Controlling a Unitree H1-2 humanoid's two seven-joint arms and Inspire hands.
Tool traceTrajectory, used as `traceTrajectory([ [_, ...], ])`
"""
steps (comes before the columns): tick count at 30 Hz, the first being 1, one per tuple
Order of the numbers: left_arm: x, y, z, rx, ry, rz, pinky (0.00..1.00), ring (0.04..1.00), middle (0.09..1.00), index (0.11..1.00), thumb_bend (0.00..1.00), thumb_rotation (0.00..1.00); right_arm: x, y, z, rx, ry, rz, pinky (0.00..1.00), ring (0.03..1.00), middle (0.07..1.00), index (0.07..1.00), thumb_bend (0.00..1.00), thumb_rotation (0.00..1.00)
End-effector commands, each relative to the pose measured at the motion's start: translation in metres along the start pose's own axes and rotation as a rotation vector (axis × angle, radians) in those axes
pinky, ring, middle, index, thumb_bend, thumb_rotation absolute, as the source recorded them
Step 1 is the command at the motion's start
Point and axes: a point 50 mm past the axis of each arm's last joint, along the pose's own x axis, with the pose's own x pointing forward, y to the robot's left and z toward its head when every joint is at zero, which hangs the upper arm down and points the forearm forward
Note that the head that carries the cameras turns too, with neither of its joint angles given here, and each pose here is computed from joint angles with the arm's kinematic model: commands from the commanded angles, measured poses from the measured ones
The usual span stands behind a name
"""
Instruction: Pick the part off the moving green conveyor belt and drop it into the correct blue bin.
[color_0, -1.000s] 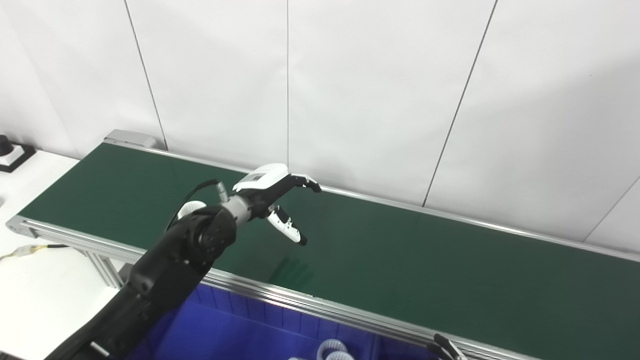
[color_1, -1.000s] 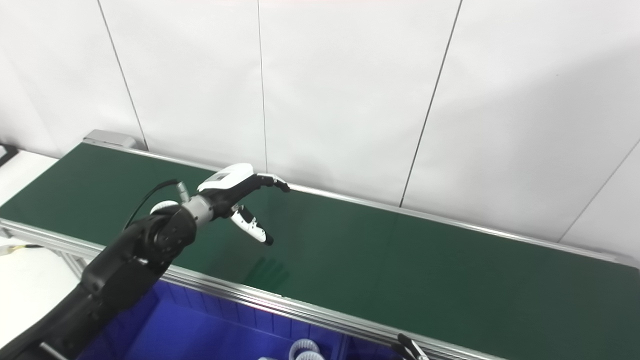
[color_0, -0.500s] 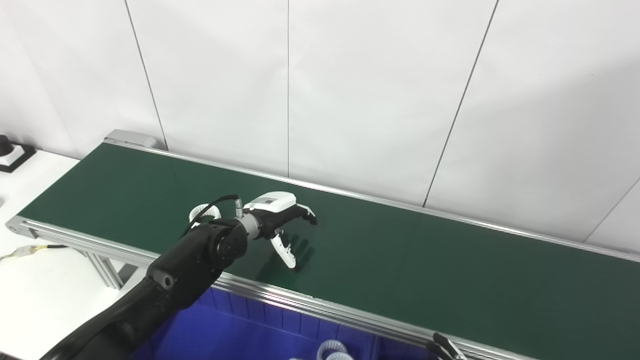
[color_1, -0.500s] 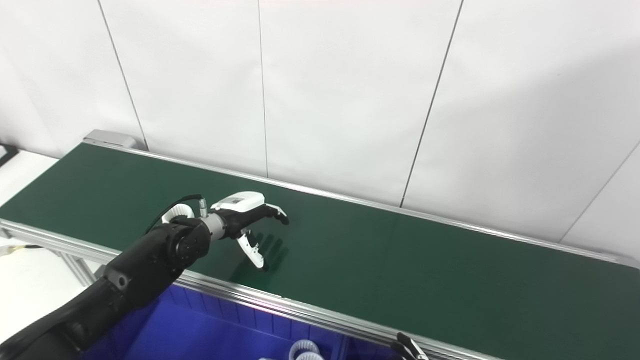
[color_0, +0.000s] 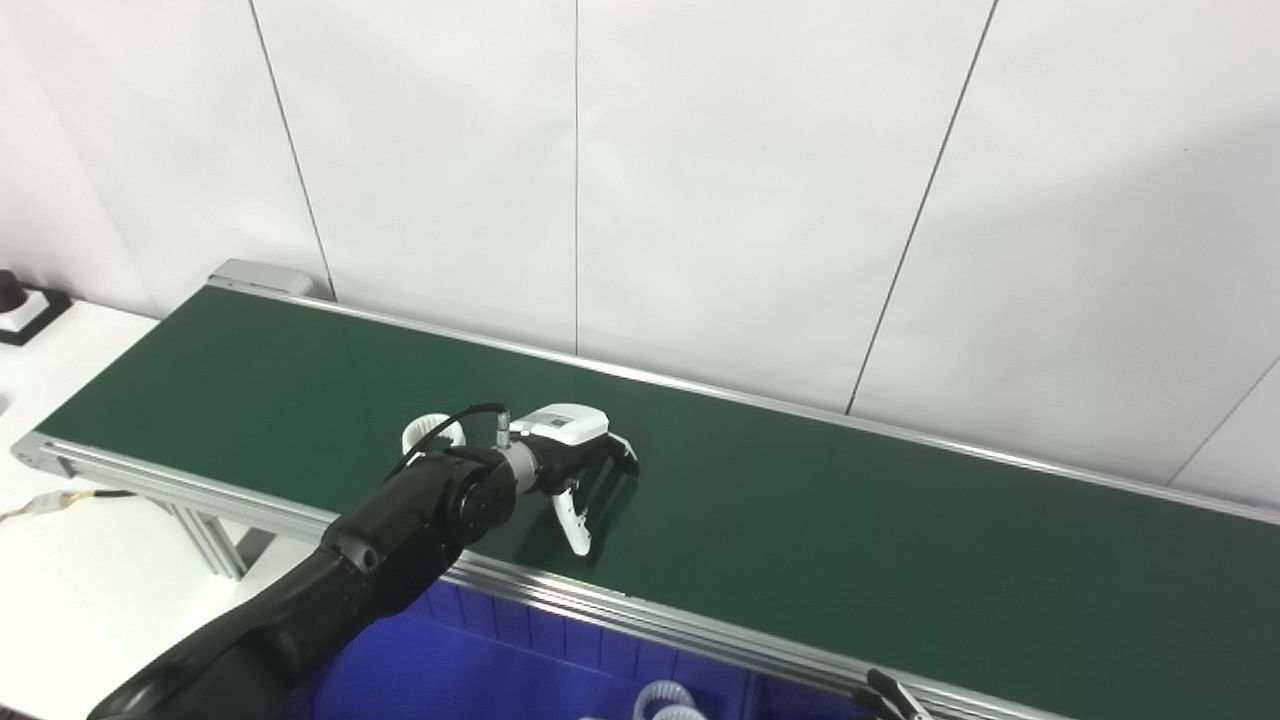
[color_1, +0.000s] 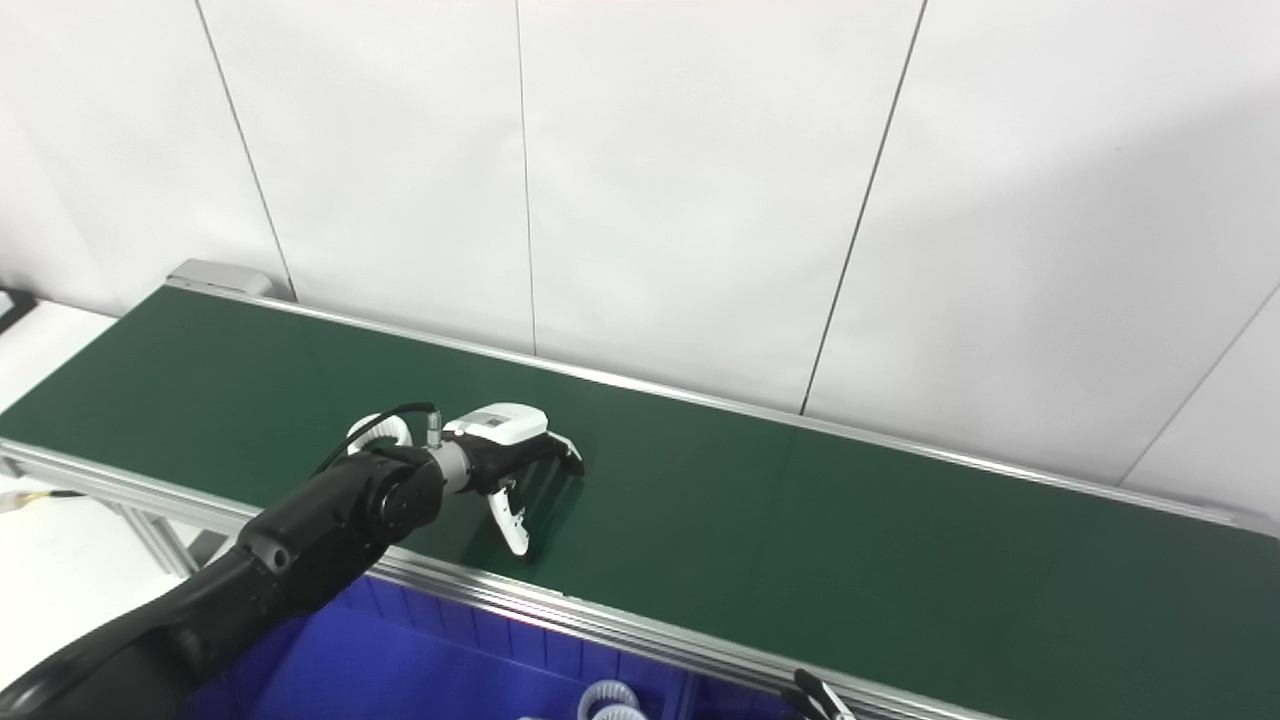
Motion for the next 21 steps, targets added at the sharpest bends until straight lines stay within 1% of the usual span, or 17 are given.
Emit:
traceTrajectory([
  [1, 0.0033, 0.0333, -0.0011, 0.027, -0.01, 0.075, 0.92, 0.888, 0.867, 0.786, 0.85, 0.05, 0.0035, 0.0007, 0.0134, 0.007, -0.084, -0.009, 0.73, 0.792, 0.828, 0.869, 0.36, 0.47],
  [5, 0.003, 0.0342, -0.003, 0.012, -0.003, 0.07, 0.94, 0.89, 0.863, 0.783, 0.84, 0.04, 0.0034, 0.0001, 0.0137, 0.008, -0.088, -0.009, 0.73, 0.792, 0.828, 0.869, 0.36, 0.48],
  [11, 0.0034, 0.0336, -0.0053, 0.013, -0.002, 0.065, 0.93, 0.873, 0.853, 0.783, 0.84, 0.06, 0.0035, -0.0006, 0.0127, 0.007, -0.083, -0.009, 0.74, 0.794, 0.829, 0.869, 0.36, 0.48],
  [14, 0.0025, 0.0354, -0.0056, 0.01, 0.003, 0.064, 0.93, 0.869, 0.842, 0.79, 0.84, 0.05, 0.0035, -0.001, 0.0121, 0.007, -0.083, -0.009, 0.74, 0.795, 0.83, 0.871, 0.36, 0.48],
  [19, 0.0001, 0.0398, -0.006, 0.008, 0.008, 0.068, 0.95, 0.885, 0.851, 0.792, 0.83, 0.04, 0.0035, -0.0016, 0.0115, 0.003, -0.086, -0.007, 0.74, 0.796, 0.83, 0.87, 0.36, 0.48],
  [21, -0.0002, 0.0412, -0.0064, 0.015, 0.013, 0.071, 0.94, 0.883, 0.855, 0.79, 0.83, 0.04, 0.0036, -0.0017, 0.0114, 0.002, -0.089, -0.008, 0.74, 0.792, 0.826, 0.867, 0.36, 0.48],
])
